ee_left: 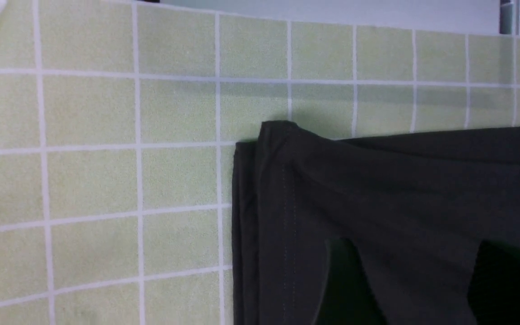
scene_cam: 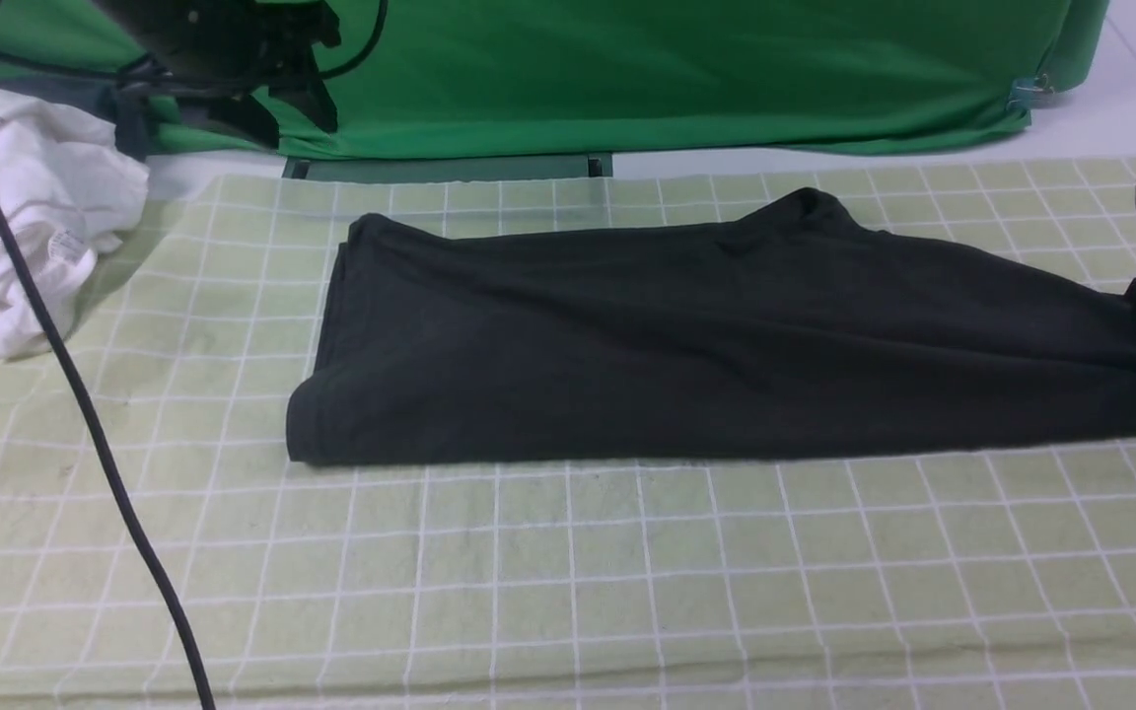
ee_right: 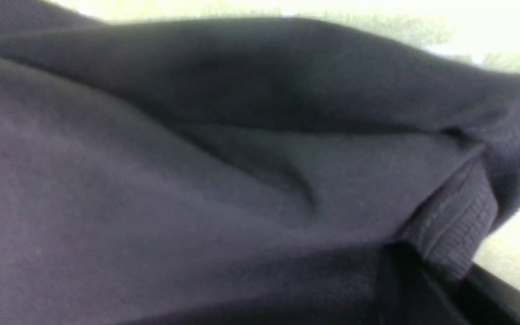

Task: Fold a long-sleeved shirt over a green coffee tablecloth.
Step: 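Fold the right end of the dark garment over onto its left end with the right gripper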

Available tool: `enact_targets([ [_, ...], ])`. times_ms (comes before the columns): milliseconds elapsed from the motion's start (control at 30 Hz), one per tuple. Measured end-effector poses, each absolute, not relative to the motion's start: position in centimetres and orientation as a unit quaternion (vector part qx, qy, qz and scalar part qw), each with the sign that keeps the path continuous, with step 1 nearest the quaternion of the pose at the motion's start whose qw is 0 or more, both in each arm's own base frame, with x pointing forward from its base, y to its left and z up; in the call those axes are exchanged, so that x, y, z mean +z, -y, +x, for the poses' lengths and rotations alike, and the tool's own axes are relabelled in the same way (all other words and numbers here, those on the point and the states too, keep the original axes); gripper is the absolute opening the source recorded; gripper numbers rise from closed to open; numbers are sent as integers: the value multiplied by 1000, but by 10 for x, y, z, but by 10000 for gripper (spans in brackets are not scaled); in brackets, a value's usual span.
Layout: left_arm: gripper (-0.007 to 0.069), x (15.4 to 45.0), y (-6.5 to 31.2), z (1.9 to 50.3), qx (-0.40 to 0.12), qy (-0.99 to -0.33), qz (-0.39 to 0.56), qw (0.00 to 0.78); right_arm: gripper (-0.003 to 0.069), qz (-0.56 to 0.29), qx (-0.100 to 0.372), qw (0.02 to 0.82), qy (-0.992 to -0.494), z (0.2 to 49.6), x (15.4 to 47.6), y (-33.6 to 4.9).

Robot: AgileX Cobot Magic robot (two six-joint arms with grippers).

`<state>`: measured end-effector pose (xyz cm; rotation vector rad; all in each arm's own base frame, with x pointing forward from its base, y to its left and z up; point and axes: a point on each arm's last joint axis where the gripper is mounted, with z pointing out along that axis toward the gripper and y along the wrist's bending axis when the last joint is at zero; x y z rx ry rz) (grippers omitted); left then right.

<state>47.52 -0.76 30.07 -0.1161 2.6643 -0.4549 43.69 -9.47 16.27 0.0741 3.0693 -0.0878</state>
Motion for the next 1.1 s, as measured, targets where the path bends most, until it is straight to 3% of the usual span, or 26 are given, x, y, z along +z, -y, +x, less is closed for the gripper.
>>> enact_targets([
  [167, 317, 308, 13, 435, -175, -966, -48, 182, 36, 27, -28, 42, -998, 439, 168, 98],
  [267, 283, 284, 21, 393, -175, -976, -53, 116, 36, 27, -28, 43, -998, 440, 169, 98],
  [433, 281, 246, 27, 374, -156, -984, -49, 74, 34, 28, -28, 45, -998, 440, 169, 98],
  [633, 324, 205, 23, 362, -133, -985, -82, 73, 33, 30, -28, 44, -998, 440, 169, 98],
  [800, 378, 196, 27, 359, -156, -980, -95, 75, 33, 40, -27, 44, -998, 440, 169, 98],
  [1100, 425, 181, 24, 351, -142, -982, -99, 77, 33, 40, -27, 45, -998, 440, 169, 98],
])
